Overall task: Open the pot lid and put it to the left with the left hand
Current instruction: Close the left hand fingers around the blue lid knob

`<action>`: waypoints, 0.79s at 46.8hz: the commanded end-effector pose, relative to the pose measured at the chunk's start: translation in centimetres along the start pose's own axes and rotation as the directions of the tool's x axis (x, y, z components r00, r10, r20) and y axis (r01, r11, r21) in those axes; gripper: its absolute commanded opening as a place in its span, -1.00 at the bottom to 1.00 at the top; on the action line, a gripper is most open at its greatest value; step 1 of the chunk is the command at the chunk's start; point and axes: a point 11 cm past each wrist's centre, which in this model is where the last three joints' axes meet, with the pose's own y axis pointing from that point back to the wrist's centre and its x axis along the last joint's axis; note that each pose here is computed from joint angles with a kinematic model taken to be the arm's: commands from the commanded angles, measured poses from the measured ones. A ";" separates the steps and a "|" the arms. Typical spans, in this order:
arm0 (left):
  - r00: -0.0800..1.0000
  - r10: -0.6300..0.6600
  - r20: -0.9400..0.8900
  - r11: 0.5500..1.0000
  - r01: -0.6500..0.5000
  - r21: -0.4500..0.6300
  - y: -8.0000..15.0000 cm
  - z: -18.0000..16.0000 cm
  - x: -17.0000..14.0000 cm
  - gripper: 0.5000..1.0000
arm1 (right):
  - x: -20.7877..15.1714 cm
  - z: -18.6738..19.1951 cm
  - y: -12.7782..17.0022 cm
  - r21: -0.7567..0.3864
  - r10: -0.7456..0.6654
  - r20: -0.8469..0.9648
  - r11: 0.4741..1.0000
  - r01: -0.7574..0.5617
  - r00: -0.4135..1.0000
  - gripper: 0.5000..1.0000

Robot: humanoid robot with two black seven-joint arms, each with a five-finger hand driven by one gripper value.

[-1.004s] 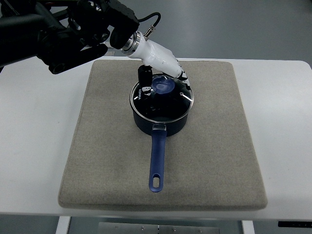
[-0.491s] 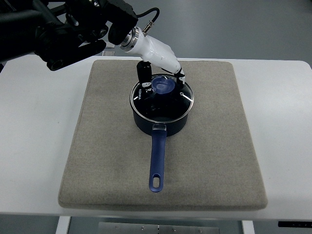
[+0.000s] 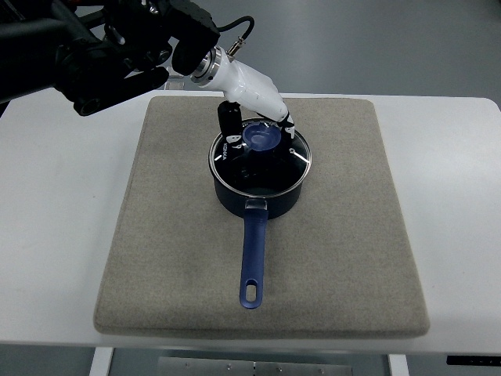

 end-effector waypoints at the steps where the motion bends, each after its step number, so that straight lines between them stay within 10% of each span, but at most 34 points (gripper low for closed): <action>1: 1.000 -0.002 -0.001 1.000 0.002 -0.002 -0.1 0.1 -0.1 0.15 | 0.0 0.0 0.0 -0.001 0.000 0.000 1.000 0.000 1.000 0.67; 10: 1.000 -0.015 0.004 1.000 0.015 0.009 -0.1 -0.2 -0.2 -1.00 | 0.0 0.0 0.0 -0.001 0.000 0.000 1.000 0.000 1.000 0.67; 37: 1.000 0.001 -0.006 1.000 -0.001 0.008 0.0 -0.2 0.2 -1.00 | 0.0 0.0 0.0 0.001 0.000 0.000 1.000 0.000 1.000 0.67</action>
